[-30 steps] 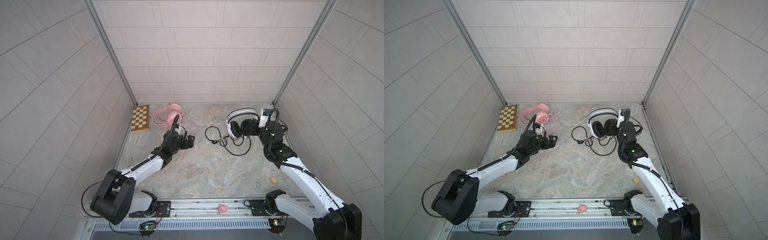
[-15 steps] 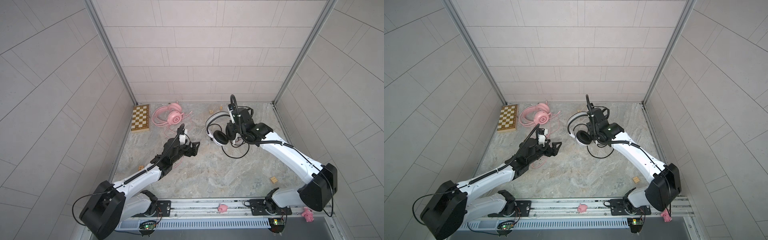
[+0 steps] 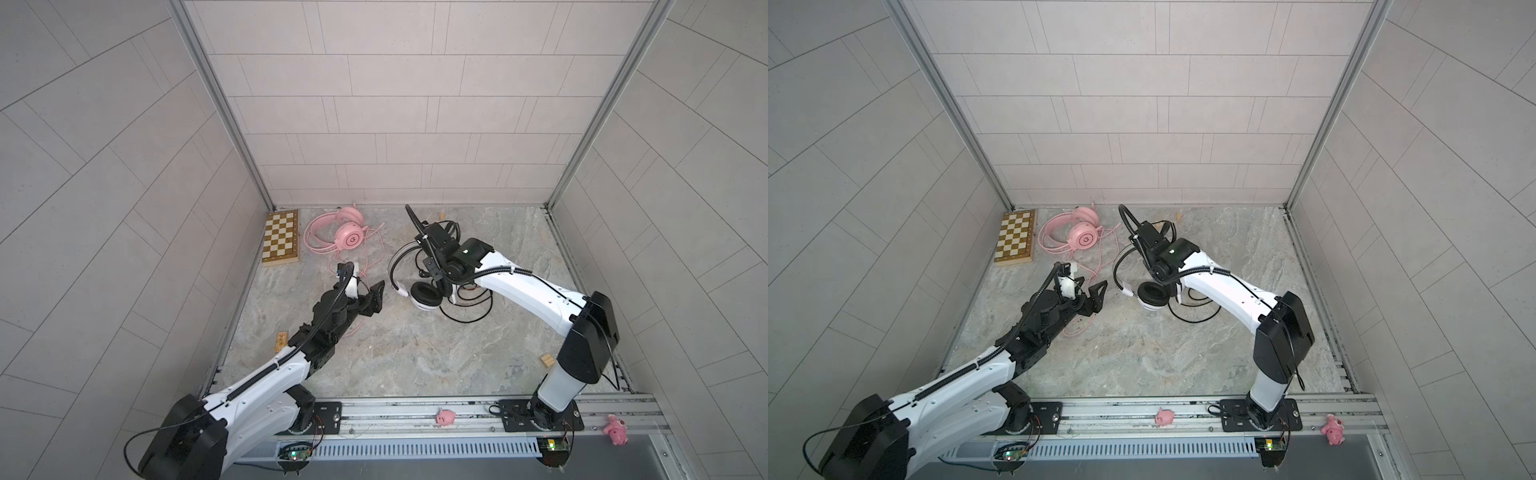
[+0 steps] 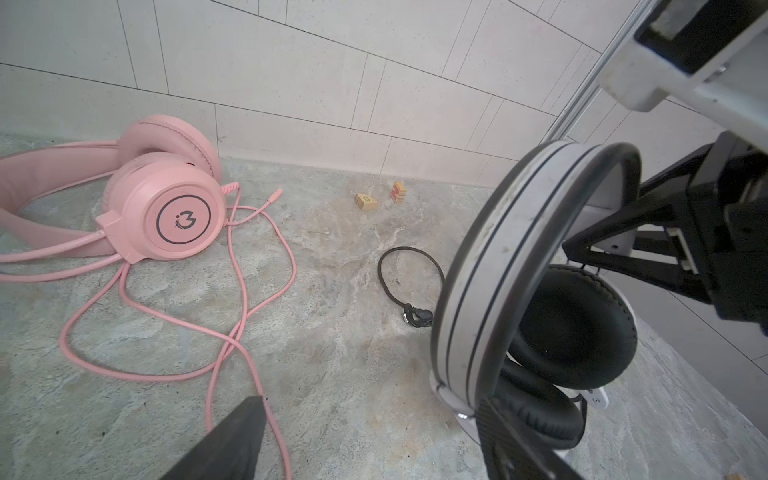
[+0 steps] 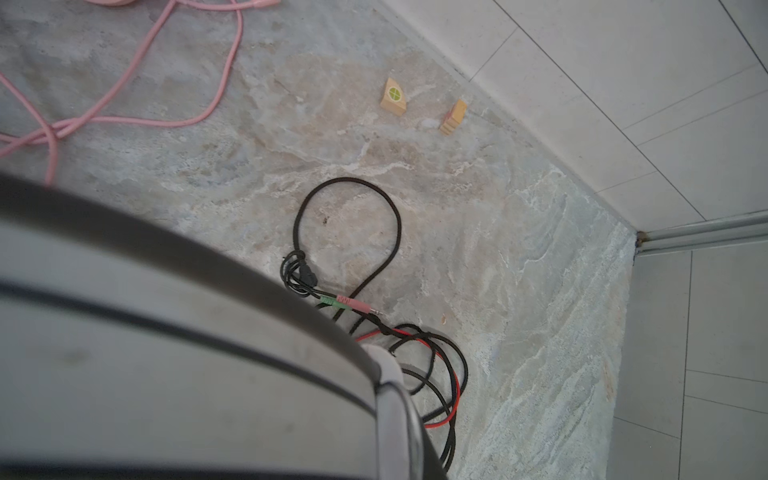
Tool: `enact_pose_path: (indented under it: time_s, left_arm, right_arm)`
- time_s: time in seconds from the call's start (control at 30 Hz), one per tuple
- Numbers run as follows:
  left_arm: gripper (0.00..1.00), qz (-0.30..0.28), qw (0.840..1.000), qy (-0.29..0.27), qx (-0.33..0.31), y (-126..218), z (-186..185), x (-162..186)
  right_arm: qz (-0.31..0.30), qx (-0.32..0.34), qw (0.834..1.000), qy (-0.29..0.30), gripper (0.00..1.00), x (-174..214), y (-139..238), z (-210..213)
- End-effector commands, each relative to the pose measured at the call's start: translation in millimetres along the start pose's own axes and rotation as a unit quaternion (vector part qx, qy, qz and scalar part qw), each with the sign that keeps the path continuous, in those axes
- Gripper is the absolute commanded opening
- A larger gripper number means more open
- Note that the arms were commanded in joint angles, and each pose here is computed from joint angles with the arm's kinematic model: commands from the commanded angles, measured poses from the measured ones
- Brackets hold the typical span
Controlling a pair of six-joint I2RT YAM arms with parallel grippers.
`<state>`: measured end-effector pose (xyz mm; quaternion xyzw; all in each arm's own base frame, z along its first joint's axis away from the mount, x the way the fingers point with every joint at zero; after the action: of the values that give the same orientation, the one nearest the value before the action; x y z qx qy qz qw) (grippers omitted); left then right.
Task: Wrap the headphones
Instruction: 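Lift the white headset with the right gripper and carry it toward the left gripper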
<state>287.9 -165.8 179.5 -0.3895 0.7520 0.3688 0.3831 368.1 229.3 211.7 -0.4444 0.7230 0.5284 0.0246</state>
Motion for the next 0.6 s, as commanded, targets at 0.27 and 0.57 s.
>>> enact_pose_path:
  time_s: [0.27,0.57]
  left_arm:
    - [0.81,0.012,0.999,-0.013,-0.036,-13.6,4.8,-0.5]
    - [0.8,-0.011,0.988,-0.02,-0.153,-9.0,43.3,-6.1]
  right_arm:
    - [0.026,0.015,0.999,0.025,0.0,-28.8,5.6,30.0]
    - [-0.007,-0.019,0.996,0.088,0.0,-43.5,25.9,60.7]
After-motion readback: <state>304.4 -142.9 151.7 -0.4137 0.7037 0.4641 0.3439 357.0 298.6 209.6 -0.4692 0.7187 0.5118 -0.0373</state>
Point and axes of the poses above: each gripper's point midway between its finger pads, its own y axis back along the fingers, its own z axis along the line the jaws close on, x = y × z, the point moved 1 cm from there along y, back along the fingers, and after that the axes turned 9 degrees about y, right-handed, at the moved point
